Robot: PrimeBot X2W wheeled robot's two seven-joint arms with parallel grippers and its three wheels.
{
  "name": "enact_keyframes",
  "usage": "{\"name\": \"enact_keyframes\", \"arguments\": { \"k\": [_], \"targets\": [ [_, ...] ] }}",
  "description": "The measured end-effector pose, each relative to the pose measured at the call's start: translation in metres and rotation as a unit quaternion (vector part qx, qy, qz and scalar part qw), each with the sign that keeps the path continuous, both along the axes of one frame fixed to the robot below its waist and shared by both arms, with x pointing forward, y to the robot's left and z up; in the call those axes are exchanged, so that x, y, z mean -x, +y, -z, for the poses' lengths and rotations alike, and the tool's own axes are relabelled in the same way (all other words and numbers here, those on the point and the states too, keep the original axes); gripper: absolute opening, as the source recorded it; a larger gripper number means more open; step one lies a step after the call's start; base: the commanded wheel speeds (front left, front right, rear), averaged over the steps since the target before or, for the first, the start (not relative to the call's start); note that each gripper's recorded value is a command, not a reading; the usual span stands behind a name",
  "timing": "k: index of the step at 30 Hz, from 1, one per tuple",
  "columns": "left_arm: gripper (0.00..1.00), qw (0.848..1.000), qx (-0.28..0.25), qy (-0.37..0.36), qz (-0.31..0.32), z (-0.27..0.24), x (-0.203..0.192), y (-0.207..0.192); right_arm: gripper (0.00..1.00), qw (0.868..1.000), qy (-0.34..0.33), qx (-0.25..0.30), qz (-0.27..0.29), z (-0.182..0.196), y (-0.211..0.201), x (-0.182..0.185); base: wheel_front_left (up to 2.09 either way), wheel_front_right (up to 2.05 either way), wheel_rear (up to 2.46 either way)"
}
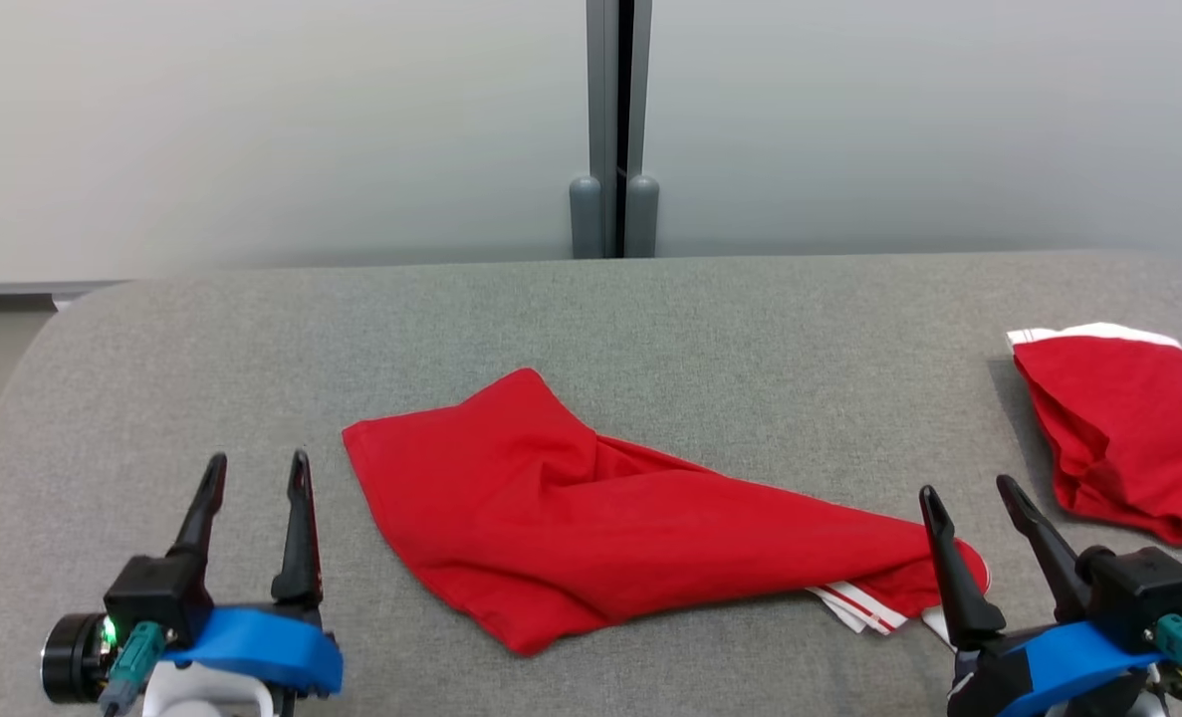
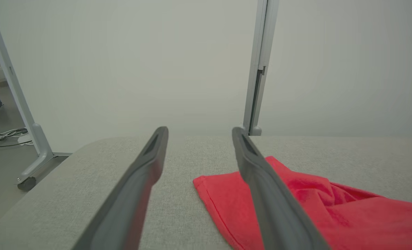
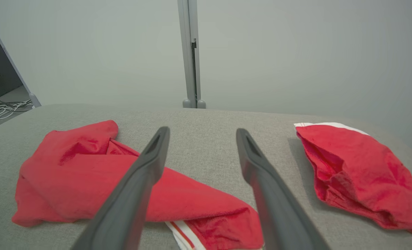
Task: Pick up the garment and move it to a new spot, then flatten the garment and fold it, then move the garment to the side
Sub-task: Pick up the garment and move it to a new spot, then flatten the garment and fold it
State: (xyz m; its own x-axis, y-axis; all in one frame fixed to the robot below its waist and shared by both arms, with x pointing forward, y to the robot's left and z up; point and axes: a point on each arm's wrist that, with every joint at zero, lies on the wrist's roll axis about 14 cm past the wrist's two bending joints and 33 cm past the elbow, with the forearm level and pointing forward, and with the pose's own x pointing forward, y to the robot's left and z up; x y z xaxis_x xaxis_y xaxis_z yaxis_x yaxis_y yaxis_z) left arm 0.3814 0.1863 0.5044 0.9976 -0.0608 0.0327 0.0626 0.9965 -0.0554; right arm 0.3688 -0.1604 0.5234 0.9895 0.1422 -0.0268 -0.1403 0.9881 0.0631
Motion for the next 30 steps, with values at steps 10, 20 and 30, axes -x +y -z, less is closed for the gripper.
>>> {"name": "enact_keyframes", "arguments": {
  "k": [10, 20, 30],
  "targets": [
    [1.0, 0.999, -0.01, 0.024, 0.031, 0.009, 0.025, -0.013, 1.0, 1.0, 0.011, 0.004, 0.02, 0.003, -0.014, 0.026, 0.0, 0.0, 0.0],
    [1.0, 0.999, -0.011, 0.034, 0.036, 0.011, 0.033, -0.017, 1.0, 1.0, 0.01, 0.001, 0.025, 0.0, -0.015, 0.035, 0.0, 0.0, 0.0],
    [1.0, 0.999, -0.011, 0.033, 0.033, 0.01, 0.034, -0.015, 1.0, 1.0, 0.011, 0.0, 0.024, 0.0, -0.014, 0.034, 0.0, 0.0, 0.0]
  ]
}}
